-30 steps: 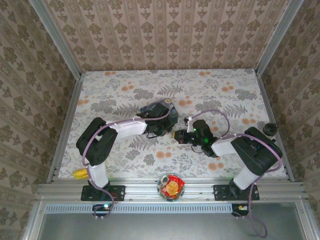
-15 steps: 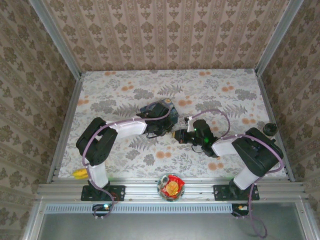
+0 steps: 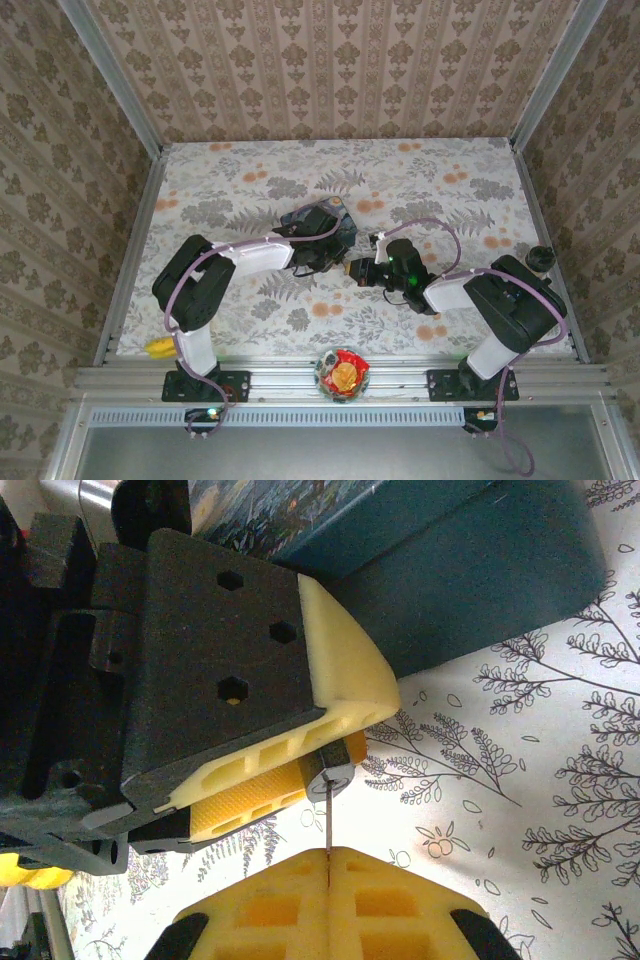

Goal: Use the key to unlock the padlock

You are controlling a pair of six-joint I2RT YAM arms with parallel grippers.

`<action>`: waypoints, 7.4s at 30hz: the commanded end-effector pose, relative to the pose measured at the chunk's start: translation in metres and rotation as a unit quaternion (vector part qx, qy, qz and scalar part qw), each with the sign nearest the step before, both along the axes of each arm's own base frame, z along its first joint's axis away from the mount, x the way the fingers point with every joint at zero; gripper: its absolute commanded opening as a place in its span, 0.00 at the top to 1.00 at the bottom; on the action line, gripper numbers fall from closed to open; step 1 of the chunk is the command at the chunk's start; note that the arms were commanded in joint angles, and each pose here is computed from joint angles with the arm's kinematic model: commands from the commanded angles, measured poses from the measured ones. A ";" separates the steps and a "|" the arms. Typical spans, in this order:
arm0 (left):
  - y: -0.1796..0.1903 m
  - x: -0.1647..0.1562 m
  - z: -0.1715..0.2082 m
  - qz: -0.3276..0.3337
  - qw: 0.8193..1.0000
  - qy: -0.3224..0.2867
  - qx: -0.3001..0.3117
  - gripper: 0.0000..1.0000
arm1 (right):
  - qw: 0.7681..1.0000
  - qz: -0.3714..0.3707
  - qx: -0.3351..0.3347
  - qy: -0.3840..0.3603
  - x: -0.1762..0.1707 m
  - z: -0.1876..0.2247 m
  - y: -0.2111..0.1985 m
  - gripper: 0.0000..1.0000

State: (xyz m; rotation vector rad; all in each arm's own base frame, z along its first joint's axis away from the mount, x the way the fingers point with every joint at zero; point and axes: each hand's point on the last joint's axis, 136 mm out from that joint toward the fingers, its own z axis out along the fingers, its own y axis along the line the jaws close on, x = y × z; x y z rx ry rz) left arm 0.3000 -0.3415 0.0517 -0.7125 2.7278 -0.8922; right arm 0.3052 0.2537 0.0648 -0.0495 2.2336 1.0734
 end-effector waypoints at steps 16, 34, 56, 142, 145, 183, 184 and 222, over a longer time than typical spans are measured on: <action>-0.007 -0.025 0.002 0.014 0.994 0.101 -0.042 0.91 | 0.997 -0.026 -0.018 -0.077 0.015 0.014 0.004 1.00; 0.001 -0.024 -0.007 0.035 0.993 0.108 -0.043 0.91 | 0.995 -0.041 -0.028 -0.091 0.011 0.022 -0.009 1.00; 0.004 -0.019 -0.008 0.052 0.992 0.108 -0.049 0.90 | 0.995 -0.033 -0.036 -0.083 0.000 0.012 -0.014 1.00; -0.007 -0.026 -0.007 0.015 0.992 0.110 -0.060 0.93 | 0.996 -0.084 0.022 -0.028 0.048 0.028 -0.011 1.00; -0.007 -0.027 -0.007 0.012 0.992 0.109 -0.059 0.93 | 0.995 -0.089 0.033 -0.022 0.051 0.030 -0.012 1.00; 0.005 -0.015 -0.023 0.075 0.989 0.111 -0.056 0.84 | 0.991 -0.128 -0.028 -0.023 0.034 0.009 -0.025 1.00; 0.007 -0.014 -0.026 0.079 0.989 0.111 -0.050 0.84 | 0.991 -0.129 -0.030 -0.022 0.032 0.009 -0.027 1.00; 0.025 0.024 0.169 -0.116 0.937 -0.315 -0.098 0.00 | 0.991 -0.083 0.055 -0.084 0.008 0.133 -0.059 1.00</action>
